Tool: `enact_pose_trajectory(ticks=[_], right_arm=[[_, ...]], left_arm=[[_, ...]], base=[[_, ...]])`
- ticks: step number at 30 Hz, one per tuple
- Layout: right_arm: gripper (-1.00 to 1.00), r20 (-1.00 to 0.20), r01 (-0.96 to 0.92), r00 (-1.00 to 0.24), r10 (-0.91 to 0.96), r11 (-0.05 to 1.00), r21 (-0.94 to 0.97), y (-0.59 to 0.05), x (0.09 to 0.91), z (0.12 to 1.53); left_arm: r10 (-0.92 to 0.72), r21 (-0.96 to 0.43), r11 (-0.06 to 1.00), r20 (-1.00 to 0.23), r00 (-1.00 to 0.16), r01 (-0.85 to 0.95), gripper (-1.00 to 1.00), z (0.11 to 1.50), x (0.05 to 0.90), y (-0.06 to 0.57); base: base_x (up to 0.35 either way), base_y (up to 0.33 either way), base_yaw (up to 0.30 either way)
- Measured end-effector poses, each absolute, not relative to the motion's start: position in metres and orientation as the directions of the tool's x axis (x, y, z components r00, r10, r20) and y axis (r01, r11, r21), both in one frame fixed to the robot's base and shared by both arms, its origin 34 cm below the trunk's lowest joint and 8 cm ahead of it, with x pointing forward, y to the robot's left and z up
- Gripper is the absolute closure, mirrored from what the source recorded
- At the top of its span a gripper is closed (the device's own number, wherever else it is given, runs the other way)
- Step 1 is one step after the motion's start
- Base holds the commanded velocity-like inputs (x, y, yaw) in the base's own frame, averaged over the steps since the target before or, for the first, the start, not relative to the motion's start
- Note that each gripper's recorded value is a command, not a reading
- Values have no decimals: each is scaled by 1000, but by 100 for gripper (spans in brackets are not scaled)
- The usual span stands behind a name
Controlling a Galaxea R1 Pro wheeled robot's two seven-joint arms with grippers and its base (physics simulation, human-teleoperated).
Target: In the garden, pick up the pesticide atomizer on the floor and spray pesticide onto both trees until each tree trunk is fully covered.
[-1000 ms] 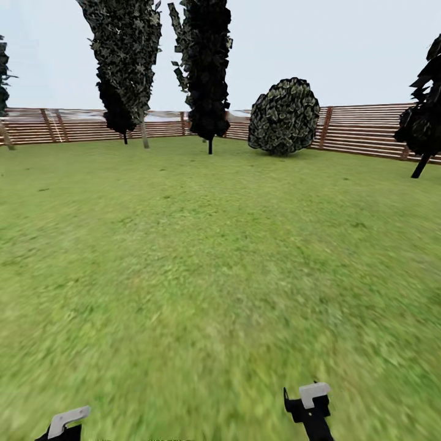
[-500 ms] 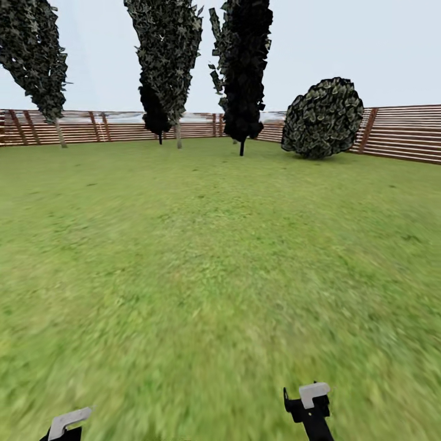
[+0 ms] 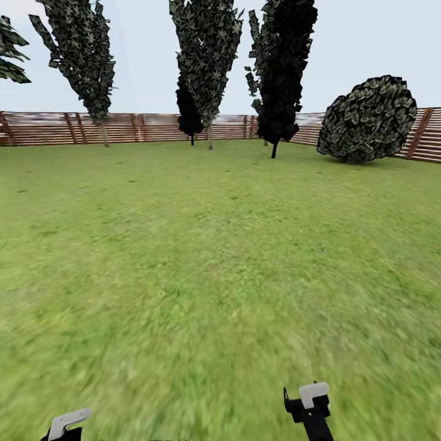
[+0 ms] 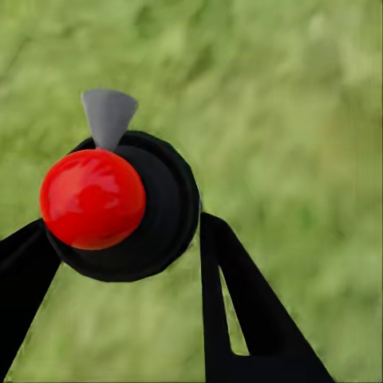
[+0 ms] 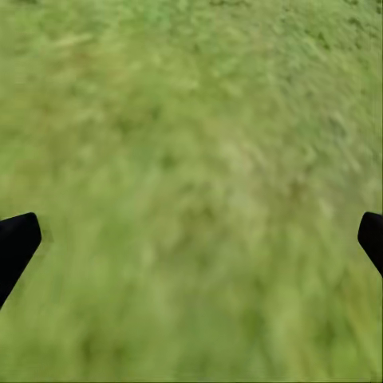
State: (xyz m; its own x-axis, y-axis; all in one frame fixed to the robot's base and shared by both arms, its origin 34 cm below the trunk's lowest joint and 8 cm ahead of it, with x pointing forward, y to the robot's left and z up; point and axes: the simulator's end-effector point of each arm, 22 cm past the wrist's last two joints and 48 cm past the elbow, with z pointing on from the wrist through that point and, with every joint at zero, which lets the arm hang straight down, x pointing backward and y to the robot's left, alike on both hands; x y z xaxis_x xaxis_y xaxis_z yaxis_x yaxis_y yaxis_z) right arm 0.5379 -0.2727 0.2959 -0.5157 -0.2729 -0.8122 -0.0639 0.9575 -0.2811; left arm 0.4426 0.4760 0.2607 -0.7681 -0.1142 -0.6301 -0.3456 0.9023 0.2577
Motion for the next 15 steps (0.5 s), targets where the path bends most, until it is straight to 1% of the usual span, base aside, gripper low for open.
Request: enact_pose_trajectory(ticks=[15], right_arm=[[-100,-815,-62,-510,-273,957,-282,-273,540,299]], left_arm=[[-114,255,902,-635,-764,-347,100,263,444,476]], base=[[0,308,279]])
